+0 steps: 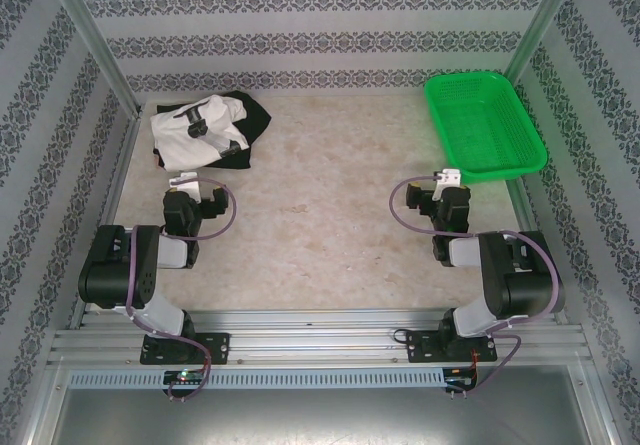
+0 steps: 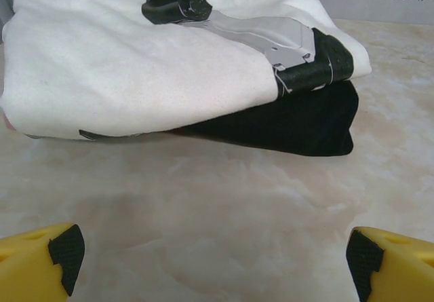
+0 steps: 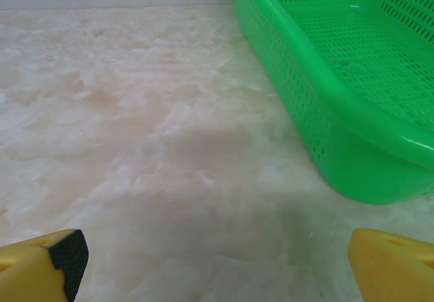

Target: Fold and stack the t-shirts

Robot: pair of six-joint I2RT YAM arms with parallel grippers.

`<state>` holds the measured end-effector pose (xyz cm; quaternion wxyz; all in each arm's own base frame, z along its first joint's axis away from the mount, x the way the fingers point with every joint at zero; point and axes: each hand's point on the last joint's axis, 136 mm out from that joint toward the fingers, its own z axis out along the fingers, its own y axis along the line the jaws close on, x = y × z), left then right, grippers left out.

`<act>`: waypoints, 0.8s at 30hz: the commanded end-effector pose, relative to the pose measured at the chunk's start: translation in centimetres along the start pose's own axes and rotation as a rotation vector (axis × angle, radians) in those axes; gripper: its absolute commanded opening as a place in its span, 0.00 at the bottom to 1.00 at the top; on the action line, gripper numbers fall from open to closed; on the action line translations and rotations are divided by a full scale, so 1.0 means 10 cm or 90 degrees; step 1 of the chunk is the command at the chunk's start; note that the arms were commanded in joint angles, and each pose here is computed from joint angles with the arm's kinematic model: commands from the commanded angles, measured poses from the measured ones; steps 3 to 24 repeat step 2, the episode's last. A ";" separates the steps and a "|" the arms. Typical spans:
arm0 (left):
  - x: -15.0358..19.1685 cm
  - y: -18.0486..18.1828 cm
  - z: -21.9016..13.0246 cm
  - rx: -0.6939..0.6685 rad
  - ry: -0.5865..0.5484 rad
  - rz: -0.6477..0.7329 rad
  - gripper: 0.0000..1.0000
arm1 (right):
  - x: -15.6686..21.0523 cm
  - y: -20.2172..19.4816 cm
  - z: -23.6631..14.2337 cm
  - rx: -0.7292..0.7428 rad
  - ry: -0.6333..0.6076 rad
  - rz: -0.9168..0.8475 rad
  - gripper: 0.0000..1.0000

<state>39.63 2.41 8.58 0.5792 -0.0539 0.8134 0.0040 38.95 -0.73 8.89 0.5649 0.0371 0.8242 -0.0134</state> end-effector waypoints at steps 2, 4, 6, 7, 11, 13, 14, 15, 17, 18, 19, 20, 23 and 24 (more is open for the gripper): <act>-0.03 -0.02 0.00 -0.003 -0.001 0.017 1.00 | -0.18 0.02 -0.01 -0.015 -0.038 -0.001 0.98; -0.03 -0.02 0.00 -0.003 -0.001 0.017 1.00 | -0.18 0.02 -0.01 -0.015 -0.038 -0.001 0.98; -0.03 -0.02 0.00 -0.003 -0.001 0.017 1.00 | -0.18 0.02 -0.01 -0.015 -0.038 -0.001 0.98; -0.03 -0.02 0.00 -0.003 -0.001 0.017 1.00 | -0.18 0.02 -0.01 -0.015 -0.038 -0.001 0.98; -0.03 -0.02 0.00 -0.003 -0.001 0.017 1.00 | -0.18 0.02 -0.01 -0.015 -0.038 -0.001 0.98; -0.03 -0.02 0.00 -0.003 -0.001 0.017 1.00 | -0.18 0.02 -0.01 -0.015 -0.038 -0.001 0.98; -0.03 -0.02 0.00 -0.003 -0.001 0.017 1.00 | -0.18 0.02 -0.01 -0.015 -0.038 -0.001 0.98; -0.03 -0.02 0.00 -0.003 -0.001 0.017 1.00 | -0.18 0.02 -0.01 -0.015 -0.038 -0.001 0.98; -0.03 -0.02 0.00 -0.003 -0.001 0.017 1.00 | -0.18 0.02 -0.01 -0.015 -0.038 -0.001 0.98; -0.03 -0.02 0.00 -0.003 -0.001 0.017 1.00 | -0.18 0.02 -0.01 -0.015 -0.038 -0.001 0.98; -0.03 -0.02 0.00 -0.003 -0.001 0.017 1.00 | -0.18 0.02 -0.01 -0.015 -0.038 -0.001 0.98; -0.03 -0.02 0.00 -0.003 -0.001 0.017 1.00 | -0.18 0.02 -0.01 -0.015 -0.038 -0.001 0.98; -0.03 -0.02 0.00 -0.003 -0.001 0.017 1.00 | -0.18 0.02 -0.01 -0.015 -0.038 -0.001 0.98; -0.03 -0.02 0.00 -0.003 -0.001 0.017 1.00 | -0.18 0.02 -0.01 -0.015 -0.038 -0.001 0.98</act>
